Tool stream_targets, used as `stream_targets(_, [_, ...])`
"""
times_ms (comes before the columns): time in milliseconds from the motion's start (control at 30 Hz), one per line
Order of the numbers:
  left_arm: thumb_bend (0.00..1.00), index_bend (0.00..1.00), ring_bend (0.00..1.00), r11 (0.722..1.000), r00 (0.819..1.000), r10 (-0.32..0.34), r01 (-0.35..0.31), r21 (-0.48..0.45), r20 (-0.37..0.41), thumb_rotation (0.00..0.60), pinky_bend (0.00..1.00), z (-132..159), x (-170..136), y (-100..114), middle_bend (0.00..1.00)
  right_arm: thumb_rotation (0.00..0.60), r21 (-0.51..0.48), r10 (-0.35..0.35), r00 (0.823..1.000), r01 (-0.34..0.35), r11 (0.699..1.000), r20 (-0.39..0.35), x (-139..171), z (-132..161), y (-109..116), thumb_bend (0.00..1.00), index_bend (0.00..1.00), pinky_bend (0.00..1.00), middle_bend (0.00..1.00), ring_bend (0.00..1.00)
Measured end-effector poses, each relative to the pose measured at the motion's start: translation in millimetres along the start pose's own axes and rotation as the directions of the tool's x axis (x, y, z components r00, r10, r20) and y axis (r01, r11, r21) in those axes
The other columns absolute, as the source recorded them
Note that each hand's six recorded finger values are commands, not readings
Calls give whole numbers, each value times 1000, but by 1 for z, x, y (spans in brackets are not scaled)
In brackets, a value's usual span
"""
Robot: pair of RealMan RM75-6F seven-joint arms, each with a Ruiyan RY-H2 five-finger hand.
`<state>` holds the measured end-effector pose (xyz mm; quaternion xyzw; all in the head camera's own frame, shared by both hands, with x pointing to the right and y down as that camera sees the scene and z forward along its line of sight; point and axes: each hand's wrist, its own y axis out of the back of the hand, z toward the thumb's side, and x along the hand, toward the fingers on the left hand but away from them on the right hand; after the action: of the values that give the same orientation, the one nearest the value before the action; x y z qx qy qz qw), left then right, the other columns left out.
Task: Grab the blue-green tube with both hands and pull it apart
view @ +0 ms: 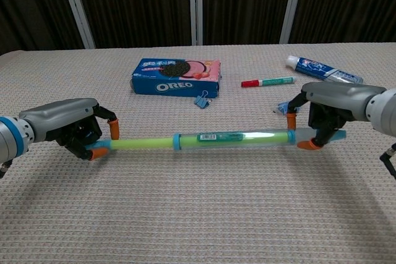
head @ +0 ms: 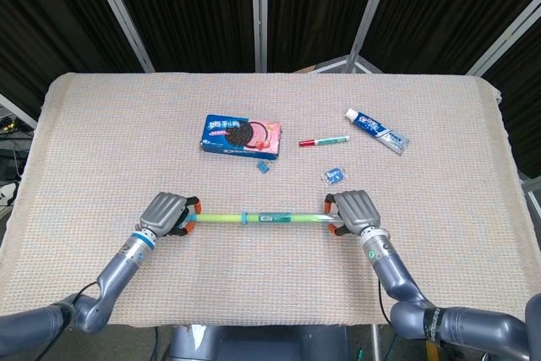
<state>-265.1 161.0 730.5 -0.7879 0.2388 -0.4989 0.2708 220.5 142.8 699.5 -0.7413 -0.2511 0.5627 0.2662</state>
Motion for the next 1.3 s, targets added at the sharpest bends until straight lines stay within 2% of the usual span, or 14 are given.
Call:
stream_targets(500, [539, 717, 852, 1000, 996, 8, -7, 11, -85, 600, 1000, -42, -12, 9, 861, 600, -2, -38, 999, 38, 999, 33, 12, -28, 17, 440, 607, 1000, 1000, 1000])
stream_targets(1300, [545, 723, 852, 1000, 989, 17, -16, 8, -150, 600, 1000, -77, -19, 14, 861, 600, 12, -64, 995, 63, 998, 81, 18, -61, 32, 441, 610, 1000, 1000, 1000])
